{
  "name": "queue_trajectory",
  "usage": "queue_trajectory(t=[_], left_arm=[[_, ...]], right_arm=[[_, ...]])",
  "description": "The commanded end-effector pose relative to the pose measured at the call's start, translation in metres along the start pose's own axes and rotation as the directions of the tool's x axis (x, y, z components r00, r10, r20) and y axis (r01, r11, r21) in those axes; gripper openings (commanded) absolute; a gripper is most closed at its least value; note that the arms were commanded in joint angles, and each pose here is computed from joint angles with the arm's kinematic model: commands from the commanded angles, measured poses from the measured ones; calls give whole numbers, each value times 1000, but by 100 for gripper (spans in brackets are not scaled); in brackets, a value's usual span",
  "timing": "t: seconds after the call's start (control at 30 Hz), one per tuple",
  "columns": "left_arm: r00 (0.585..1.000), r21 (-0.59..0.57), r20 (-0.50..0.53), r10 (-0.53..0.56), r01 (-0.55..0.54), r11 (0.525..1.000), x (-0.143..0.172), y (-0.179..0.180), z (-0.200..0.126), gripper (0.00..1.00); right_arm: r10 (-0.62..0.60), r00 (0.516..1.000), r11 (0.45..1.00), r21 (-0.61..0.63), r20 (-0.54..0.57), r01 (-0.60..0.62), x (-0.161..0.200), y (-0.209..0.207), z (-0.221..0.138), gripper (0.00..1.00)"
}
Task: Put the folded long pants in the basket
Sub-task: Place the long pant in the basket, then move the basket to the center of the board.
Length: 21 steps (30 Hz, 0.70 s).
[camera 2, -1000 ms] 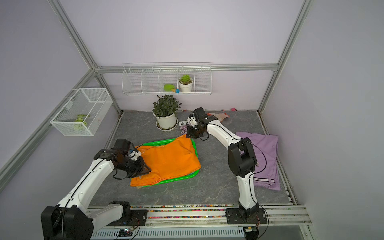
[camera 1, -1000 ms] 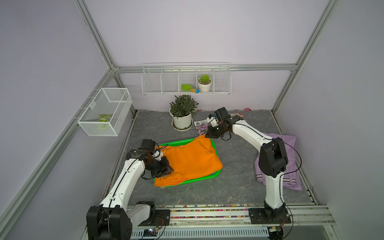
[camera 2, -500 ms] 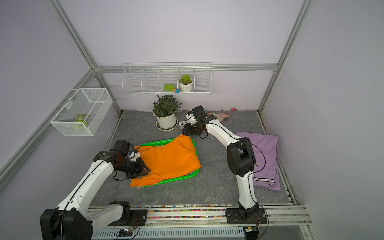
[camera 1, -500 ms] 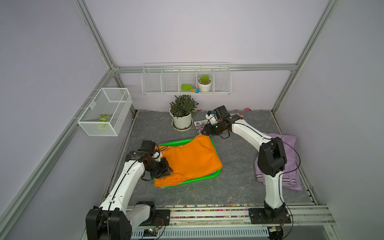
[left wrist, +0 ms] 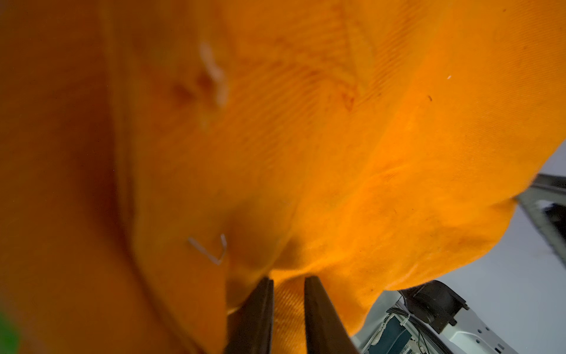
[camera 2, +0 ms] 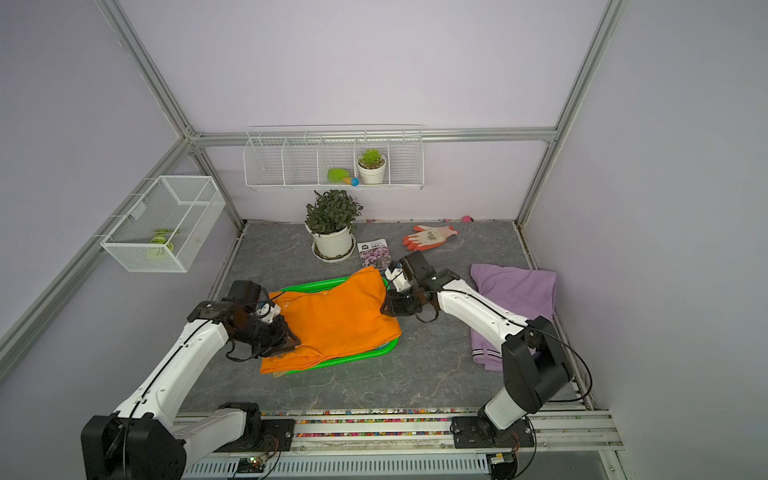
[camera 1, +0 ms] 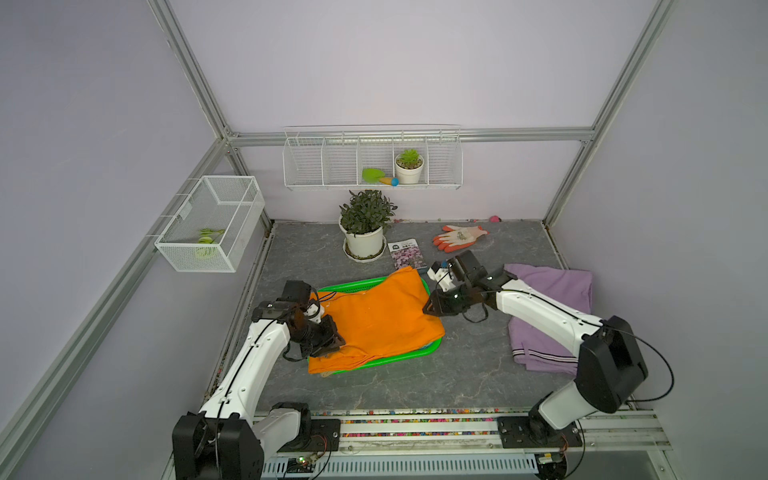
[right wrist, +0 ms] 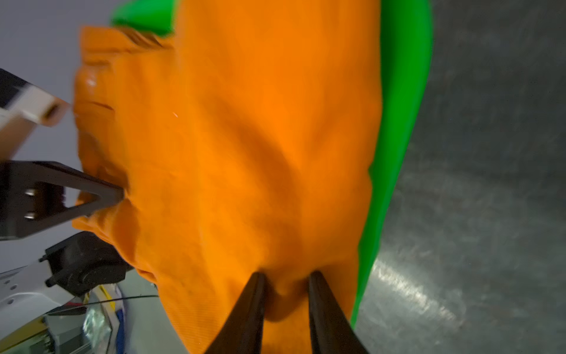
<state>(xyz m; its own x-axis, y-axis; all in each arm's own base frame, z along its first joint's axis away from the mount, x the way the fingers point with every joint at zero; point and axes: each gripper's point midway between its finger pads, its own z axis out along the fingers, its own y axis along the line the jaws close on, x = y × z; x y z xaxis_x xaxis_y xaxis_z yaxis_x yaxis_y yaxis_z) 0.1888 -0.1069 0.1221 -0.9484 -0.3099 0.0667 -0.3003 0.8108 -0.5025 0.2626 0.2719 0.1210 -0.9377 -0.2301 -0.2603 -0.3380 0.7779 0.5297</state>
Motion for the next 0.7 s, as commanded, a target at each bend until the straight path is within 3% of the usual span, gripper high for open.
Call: queue_trajectory(t=[0.0, 0.1, 0.23, 0.4, 0.5, 0.6, 0.67], left_arm=[[1000, -112, -1, -23, 23, 993, 5, 22, 0, 24], [1000, -115, 11, -24, 25, 993, 5, 23, -2, 24], [999, -120, 24, -27, 30, 992, 1, 22, -3, 26], [998, -86, 57, -11, 16, 996, -6, 10, -13, 27], [997, -66, 71, 3, 1, 998, -7, 3, -18, 28], [998, -105, 66, -8, 15, 994, -8, 10, -17, 29], [998, -95, 58, -13, 19, 995, -8, 8, -16, 28]], right_arm=[[29, 995, 993, 116, -92, -18, 44, -23, -2, 24], [16, 998, 983, 181, -57, -5, 56, -36, -18, 24], [-27, 998, 981, 194, 51, 17, 42, -31, -41, 54], [8, 997, 973, 229, 77, -26, 32, -34, -53, 68], [48, 999, 993, 105, 14, -50, 41, -20, -35, 72], [85, 996, 995, -52, 5, -85, 41, -1, -17, 78], [106, 994, 990, -92, 7, -105, 39, 4, -10, 80]])
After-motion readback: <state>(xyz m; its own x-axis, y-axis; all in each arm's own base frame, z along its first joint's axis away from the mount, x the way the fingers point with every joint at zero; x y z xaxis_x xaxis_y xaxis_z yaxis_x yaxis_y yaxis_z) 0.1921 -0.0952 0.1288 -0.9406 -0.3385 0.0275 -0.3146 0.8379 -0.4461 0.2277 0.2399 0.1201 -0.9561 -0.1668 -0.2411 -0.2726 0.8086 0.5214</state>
